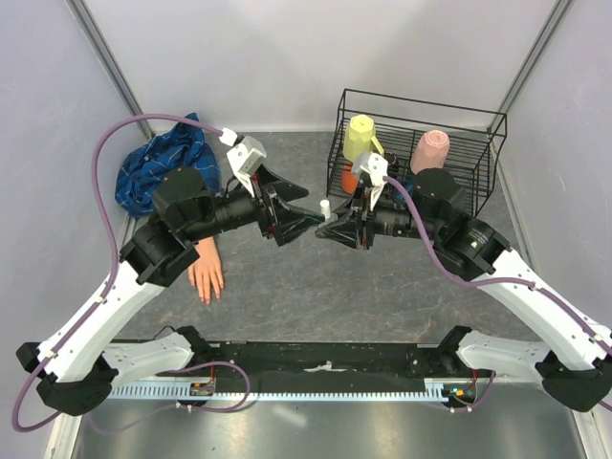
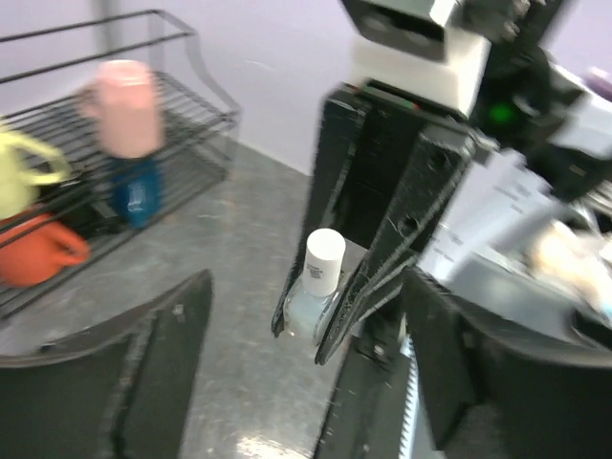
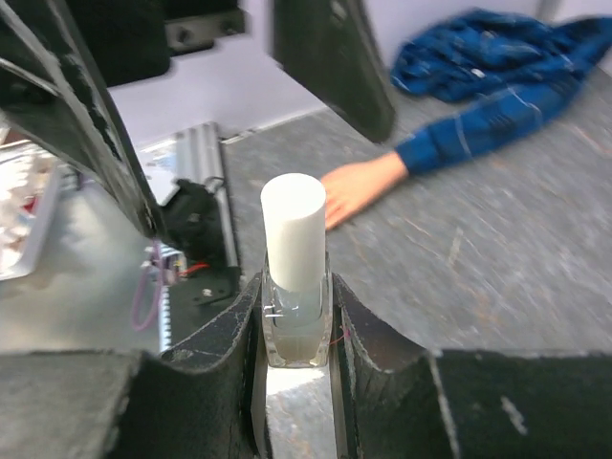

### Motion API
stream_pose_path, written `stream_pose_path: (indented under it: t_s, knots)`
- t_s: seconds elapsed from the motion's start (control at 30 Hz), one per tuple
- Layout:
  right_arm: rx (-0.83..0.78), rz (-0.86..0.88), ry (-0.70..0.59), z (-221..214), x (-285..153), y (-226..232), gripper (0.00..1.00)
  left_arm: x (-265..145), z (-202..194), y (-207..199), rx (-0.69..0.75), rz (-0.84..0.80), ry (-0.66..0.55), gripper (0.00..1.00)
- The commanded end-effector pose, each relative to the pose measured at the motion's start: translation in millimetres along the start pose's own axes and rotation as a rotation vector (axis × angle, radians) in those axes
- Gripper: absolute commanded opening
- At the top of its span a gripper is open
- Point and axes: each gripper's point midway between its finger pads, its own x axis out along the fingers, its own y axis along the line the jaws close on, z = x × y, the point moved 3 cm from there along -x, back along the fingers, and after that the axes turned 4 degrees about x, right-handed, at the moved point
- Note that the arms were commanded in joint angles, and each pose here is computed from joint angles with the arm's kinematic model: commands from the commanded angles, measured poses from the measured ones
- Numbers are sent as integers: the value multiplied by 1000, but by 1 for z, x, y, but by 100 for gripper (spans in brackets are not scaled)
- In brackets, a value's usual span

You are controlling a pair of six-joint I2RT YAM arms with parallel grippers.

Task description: Paint the nails

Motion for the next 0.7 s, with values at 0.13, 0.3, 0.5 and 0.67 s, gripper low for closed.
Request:
stream_pose_path:
  t_s: [0.13, 0.3, 0.5, 0.67]
  knots:
    - [-17, -175, -21, 17, 4, -28, 0, 4, 19, 28, -84, 209, -99, 64]
    - [-23, -182, -33, 22, 3, -28, 0, 16, 14, 28, -112, 183, -87, 54]
    - [-14, -173, -40, 25, 3, -26, 0, 25, 7, 28, -129, 168, -67, 52]
    - [-18, -174, -52, 28, 1, -24, 0, 28, 6, 25, -127, 138, -61, 31]
